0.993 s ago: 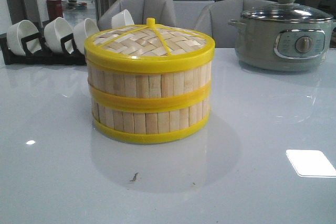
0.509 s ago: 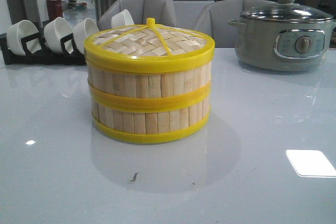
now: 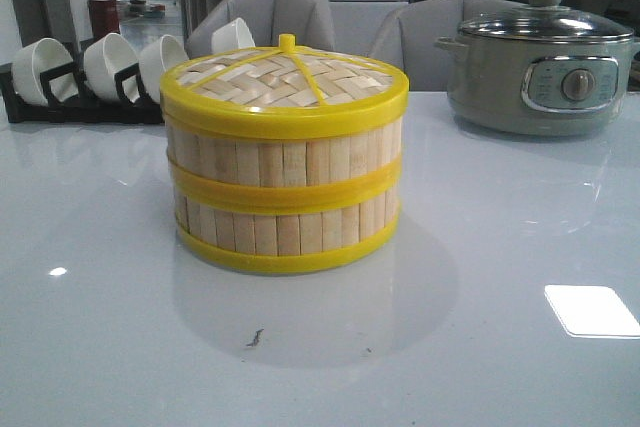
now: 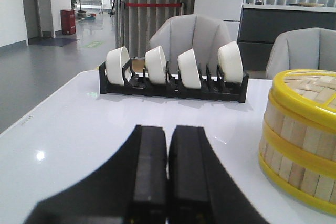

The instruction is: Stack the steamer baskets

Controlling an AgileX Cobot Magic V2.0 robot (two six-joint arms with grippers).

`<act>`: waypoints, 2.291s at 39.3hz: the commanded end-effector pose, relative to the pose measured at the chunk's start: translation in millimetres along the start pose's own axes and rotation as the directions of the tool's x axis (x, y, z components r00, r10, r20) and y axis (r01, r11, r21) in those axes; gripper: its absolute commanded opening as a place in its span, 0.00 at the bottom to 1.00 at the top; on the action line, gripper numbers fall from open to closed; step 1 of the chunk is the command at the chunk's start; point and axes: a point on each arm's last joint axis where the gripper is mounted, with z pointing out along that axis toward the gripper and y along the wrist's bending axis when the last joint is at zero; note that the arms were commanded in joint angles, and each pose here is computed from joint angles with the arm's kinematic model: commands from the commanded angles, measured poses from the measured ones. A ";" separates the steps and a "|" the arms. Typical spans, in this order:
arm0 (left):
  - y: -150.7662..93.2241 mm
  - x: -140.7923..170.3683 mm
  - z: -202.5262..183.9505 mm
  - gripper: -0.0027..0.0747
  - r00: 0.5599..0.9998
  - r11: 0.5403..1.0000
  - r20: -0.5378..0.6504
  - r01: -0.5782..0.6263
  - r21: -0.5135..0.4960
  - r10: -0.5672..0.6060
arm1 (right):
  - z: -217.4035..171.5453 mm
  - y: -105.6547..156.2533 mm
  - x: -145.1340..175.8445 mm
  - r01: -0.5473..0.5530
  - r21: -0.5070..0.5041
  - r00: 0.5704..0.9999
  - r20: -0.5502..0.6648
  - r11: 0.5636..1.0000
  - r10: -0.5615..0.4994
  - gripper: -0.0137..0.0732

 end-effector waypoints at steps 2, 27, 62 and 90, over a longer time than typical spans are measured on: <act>-1.6 -11.0 -1.9 0.15 0.992 1.000 0.124 0.017 0.018 -0.019 | -1.4 0.4 -15.8 0.000 0.002 0.995 0.102 1.000 0.000 0.21; -1.2 -8.7 -1.5 0.15 0.994 0.999 0.102 0.028 0.015 -0.029 | -1.4 0.4 -15.8 0.000 0.002 0.995 0.102 1.000 0.000 0.21; 0.7 -8.7 -1.5 0.14 0.993 0.998 0.102 -0.062 -0.029 0.064 | -1.4 0.4 -15.8 0.000 0.002 0.995 0.102 1.000 0.000 0.21; 0.7 -8.7 -1.5 0.14 0.993 0.998 0.102 -0.062 -0.029 0.064 | -5.0 0.6 -16.5 0.005 0.001 0.993 0.120 1.000 -0.005 0.21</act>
